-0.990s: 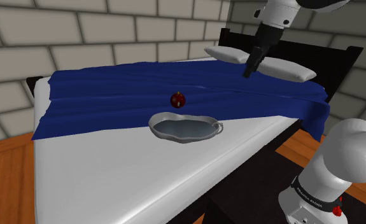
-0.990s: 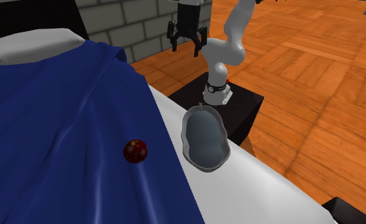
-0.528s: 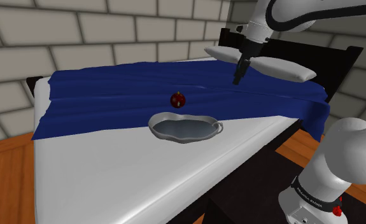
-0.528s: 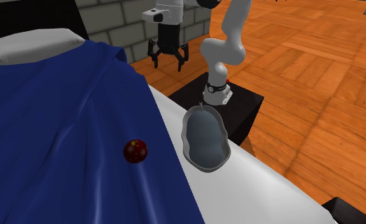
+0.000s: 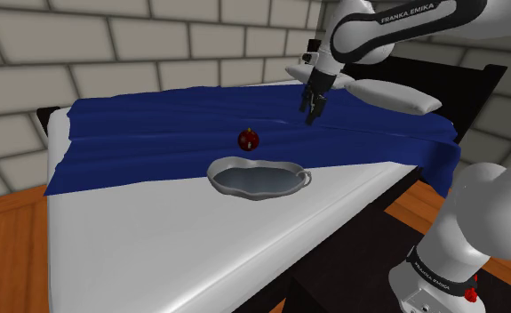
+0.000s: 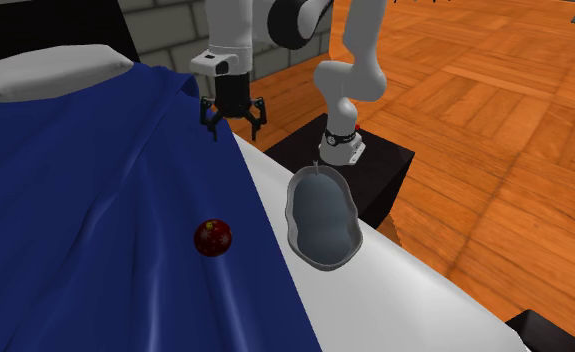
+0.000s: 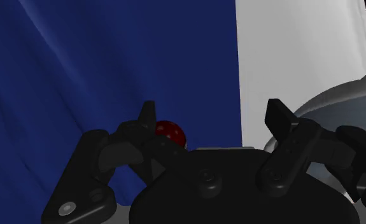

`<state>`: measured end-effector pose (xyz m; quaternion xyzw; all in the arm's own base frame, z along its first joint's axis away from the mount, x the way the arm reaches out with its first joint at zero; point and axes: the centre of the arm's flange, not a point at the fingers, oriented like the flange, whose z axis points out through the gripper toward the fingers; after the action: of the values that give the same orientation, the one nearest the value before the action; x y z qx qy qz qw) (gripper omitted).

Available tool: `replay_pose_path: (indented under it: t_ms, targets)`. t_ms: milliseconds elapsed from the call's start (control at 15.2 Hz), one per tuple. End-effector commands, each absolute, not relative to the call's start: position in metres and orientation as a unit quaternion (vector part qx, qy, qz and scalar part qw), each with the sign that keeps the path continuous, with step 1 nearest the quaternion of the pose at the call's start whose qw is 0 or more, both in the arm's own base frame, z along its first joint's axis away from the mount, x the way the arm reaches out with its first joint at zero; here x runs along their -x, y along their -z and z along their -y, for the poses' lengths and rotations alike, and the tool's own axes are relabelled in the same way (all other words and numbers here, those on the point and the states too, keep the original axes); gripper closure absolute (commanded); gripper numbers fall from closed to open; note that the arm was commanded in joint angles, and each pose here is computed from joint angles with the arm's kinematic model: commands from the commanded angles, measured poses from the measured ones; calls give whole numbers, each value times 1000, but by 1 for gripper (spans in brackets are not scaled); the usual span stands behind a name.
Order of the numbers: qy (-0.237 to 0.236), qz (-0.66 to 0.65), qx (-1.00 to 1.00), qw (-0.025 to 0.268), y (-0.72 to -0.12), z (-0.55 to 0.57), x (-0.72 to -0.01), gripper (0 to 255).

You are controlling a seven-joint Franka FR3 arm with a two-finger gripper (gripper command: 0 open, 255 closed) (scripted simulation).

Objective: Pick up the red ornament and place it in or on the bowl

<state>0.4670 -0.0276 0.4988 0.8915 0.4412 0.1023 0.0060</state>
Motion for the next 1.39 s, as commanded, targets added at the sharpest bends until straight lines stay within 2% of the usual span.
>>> replay_pose_path:
  t_ms: [0,858,1320]
  targets:
    - [-105,-486,-868,9,-485,27,-491,0]
    - [-113,-722,-682,18,-403,-23,-630,0]
    - [-113,-734,-670,19,-368,-32,-642,0]
